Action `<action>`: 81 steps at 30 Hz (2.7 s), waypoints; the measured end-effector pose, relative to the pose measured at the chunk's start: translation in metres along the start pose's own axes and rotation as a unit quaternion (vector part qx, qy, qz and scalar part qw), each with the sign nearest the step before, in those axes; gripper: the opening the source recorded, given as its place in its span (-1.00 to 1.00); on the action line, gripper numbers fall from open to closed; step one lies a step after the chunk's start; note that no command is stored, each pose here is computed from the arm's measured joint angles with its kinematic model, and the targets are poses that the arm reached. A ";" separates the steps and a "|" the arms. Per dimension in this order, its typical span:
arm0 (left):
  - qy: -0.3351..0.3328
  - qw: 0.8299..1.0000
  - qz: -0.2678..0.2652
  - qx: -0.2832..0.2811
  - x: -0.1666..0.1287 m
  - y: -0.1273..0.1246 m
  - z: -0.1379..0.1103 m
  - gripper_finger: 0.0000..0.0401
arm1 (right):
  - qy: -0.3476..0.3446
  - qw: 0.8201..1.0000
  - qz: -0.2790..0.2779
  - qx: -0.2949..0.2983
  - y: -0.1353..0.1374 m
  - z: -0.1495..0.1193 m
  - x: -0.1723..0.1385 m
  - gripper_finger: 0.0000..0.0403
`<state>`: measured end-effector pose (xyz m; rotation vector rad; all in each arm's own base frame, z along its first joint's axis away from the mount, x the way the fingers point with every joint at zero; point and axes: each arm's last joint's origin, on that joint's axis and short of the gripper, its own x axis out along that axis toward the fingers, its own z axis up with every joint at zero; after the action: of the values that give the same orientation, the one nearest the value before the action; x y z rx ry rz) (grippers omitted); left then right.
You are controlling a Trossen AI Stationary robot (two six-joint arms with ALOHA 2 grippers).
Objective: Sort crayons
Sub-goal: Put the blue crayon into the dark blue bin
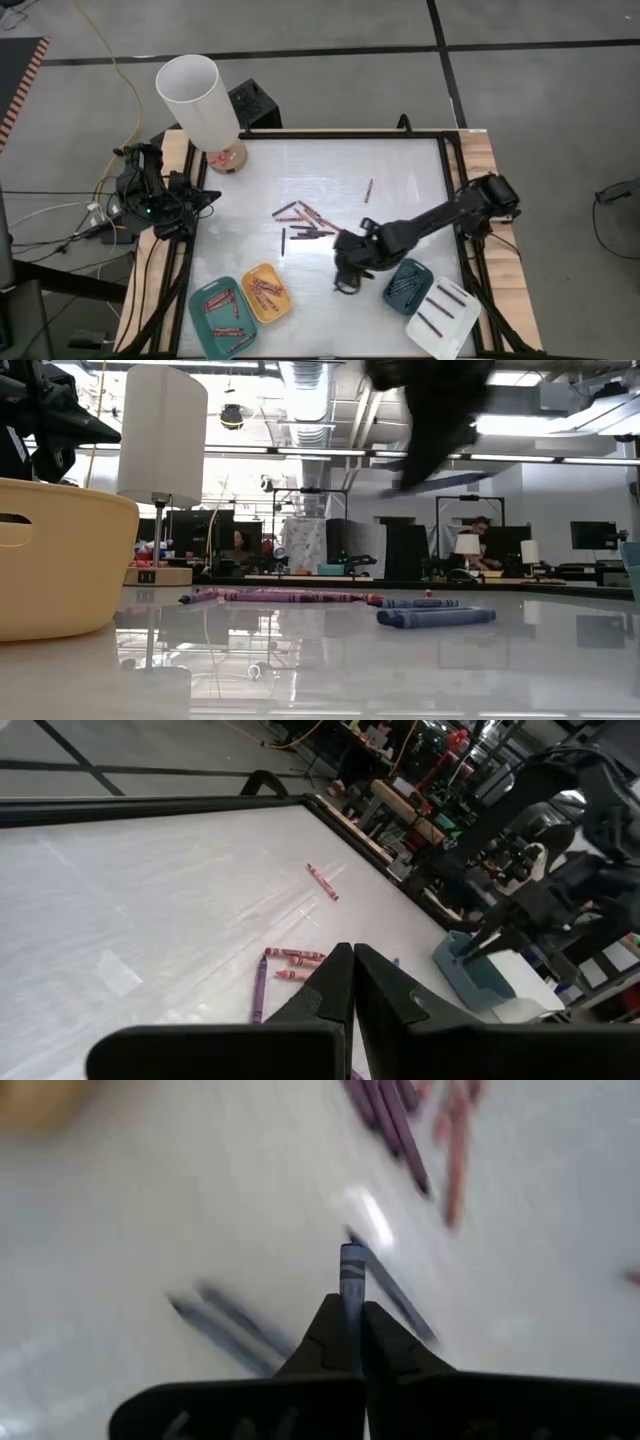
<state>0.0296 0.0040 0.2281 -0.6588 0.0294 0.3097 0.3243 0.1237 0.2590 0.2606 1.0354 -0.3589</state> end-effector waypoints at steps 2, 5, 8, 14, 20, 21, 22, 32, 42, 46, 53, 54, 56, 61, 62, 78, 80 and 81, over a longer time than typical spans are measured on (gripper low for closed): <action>0.000 1.000 0.000 0.000 0.000 0.000 0.000 -1.00 | 0.025 0.999 -0.015 -0.028 -0.001 -0.013 -0.015 -0.99; 0.000 1.000 0.000 0.000 0.000 0.000 0.000 -1.00 | 0.059 0.995 -0.034 -0.077 0.000 -0.034 -0.033 -0.99; 0.000 1.000 0.000 0.000 0.000 0.000 0.000 -1.00 | 0.087 0.988 -0.052 -0.120 0.004 -0.053 -0.044 -0.99; 0.000 1.000 0.000 0.000 0.000 0.000 0.000 -1.00 | 0.143 0.979 -0.045 -0.141 0.014 -0.089 -0.047 -0.99; -0.002 1.000 0.001 0.000 0.000 0.000 0.000 -1.00 | 0.148 0.976 -0.029 -0.154 0.023 -0.109 -0.048 -0.99; -0.002 1.000 0.001 0.000 0.000 0.000 0.000 -1.00 | 0.144 0.976 -0.021 -0.161 0.025 -0.111 -0.047 -0.99; -0.002 1.000 0.001 0.000 0.000 0.000 0.000 -1.00 | 0.141 0.976 -0.014 -0.168 0.026 -0.113 -0.046 -0.99; -0.002 1.000 0.001 0.000 0.000 0.000 0.000 -1.00 | 0.164 0.969 0.013 -0.183 0.028 -0.125 -0.036 -0.99; 0.000 1.000 0.000 0.000 0.000 0.000 0.000 -1.00 | 0.198 0.967 0.013 -0.162 0.022 -0.136 -0.024 -0.90; 0.000 1.000 0.000 0.000 0.000 0.000 0.000 -1.00 | 0.198 0.967 0.015 -0.162 0.022 -0.136 -0.024 -0.76; 0.000 1.000 0.000 0.000 0.000 0.000 0.000 -1.00 | 0.202 0.966 0.017 -0.163 0.023 -0.137 -0.024 -0.58; 0.000 1.000 0.000 0.000 0.000 0.000 0.000 -1.00 | 0.205 0.965 0.019 -0.162 0.023 -0.137 -0.024 -0.56; 0.000 1.000 0.000 0.000 0.000 0.000 0.000 -1.00 | 0.207 0.965 0.021 -0.161 0.023 -0.137 -0.024 -0.55; 0.000 1.000 0.000 0.000 0.000 0.000 0.000 -1.00 | 0.200 0.967 0.035 -0.154 0.026 -0.127 -0.028 -0.54; 0.000 1.000 0.000 0.000 0.000 0.000 0.000 -1.00 | 0.196 0.968 0.042 -0.154 0.027 -0.122 -0.030 -0.54; -0.002 1.000 0.001 0.001 0.000 0.000 0.000 -1.00 | 0.044 0.973 0.148 -0.172 0.041 -0.040 -0.040 -0.54; 0.001 1.000 0.000 0.000 0.000 0.000 0.000 -1.00 | 0.047 0.970 0.138 -0.192 0.045 -0.042 -0.031 -0.54; 0.002 1.000 -0.001 0.000 0.000 0.000 0.000 -1.00 | 0.047 0.968 0.136 -0.204 0.046 -0.043 -0.027 -0.54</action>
<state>0.0296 0.0039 0.2281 -0.6593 0.0323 0.3074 0.2969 0.1866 0.2637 0.0473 1.1252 0.1190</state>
